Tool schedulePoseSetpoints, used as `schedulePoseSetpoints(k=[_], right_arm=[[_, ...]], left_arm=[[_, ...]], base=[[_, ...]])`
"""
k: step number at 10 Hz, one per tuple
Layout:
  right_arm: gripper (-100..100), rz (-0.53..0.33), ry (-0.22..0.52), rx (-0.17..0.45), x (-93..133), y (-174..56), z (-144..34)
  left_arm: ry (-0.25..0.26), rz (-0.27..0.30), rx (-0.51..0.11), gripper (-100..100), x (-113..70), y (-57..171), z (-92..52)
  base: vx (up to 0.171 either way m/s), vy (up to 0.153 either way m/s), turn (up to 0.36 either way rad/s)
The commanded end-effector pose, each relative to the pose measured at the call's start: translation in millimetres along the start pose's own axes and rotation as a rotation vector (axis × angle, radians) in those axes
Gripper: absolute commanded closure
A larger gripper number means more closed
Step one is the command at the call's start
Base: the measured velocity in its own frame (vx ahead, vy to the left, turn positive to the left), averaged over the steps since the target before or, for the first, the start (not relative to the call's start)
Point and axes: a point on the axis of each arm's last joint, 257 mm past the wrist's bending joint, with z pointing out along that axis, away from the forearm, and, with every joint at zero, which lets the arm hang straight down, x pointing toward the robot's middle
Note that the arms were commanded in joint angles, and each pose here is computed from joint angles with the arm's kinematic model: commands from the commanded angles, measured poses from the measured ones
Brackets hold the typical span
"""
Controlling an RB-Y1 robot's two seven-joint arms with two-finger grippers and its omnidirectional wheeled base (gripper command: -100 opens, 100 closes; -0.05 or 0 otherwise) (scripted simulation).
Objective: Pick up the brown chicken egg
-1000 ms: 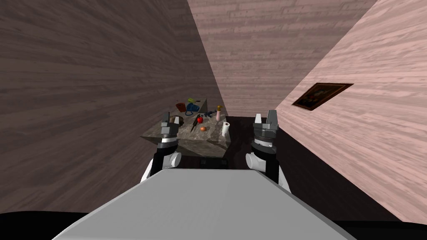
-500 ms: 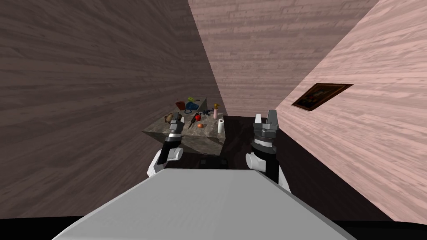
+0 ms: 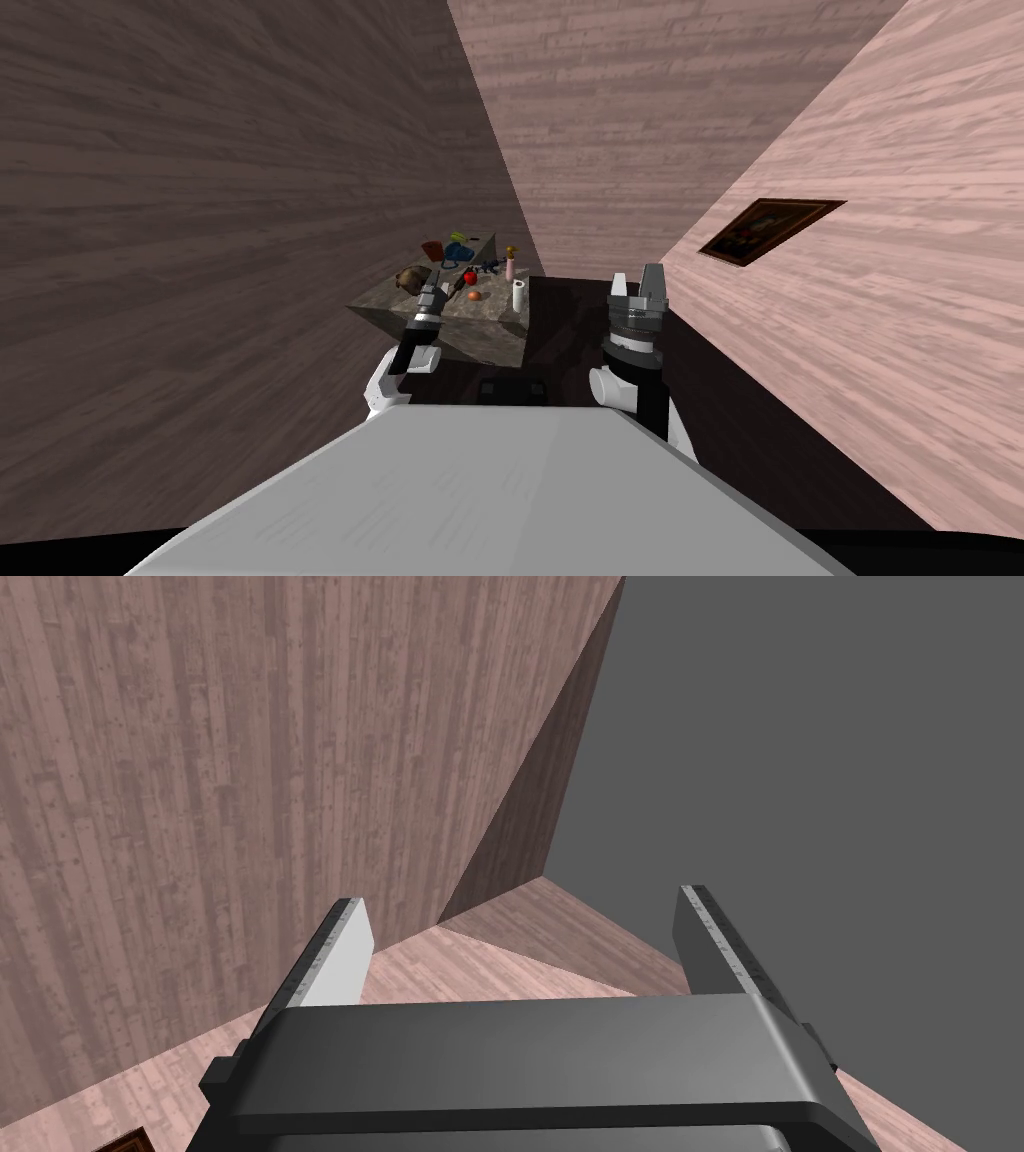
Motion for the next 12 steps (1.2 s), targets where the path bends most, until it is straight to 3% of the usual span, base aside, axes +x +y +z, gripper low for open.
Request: schedulePoseSetpoints(k=[1, 6, 8, 11, 12], right_arm=[[0, 0.000, 0.000, 0.000, 0.0, 0.0, 0.0], [0, 0.000, 0.000, 0.000, 0.0, 0.0, 0.0], [0, 0.000, 0.000, 0.000, 0.0, 0.0, 0.0], [0, 0.000, 0.000, 0.000, 0.0, 0.0, 0.0], [0, 0.000, 0.000, 0.000, 0.0, 0.0, 0.0]], left_arm=[[0.012, 0.001, -0.041, -100, 1.3, 18.2, 11.3], [0.026, 0.003, -0.119, -100, -1.6, 53.0, 28.9], [0.029, 0.007, -0.181, -100, -8.4, 76.4, 46.3], [0.026, 0.008, -0.241, -100, -13.3, 102.1, 55.1], [0.022, 0.010, -0.274, -100, -18.6, 112.6, 65.2]], base=[[-0.071, -0.095, 0.034], [-0.069, -0.089, 0.029], [-0.078, -0.115, 0.054], [-0.062, -0.097, 0.027], [-0.056, -0.089, 0.026]])
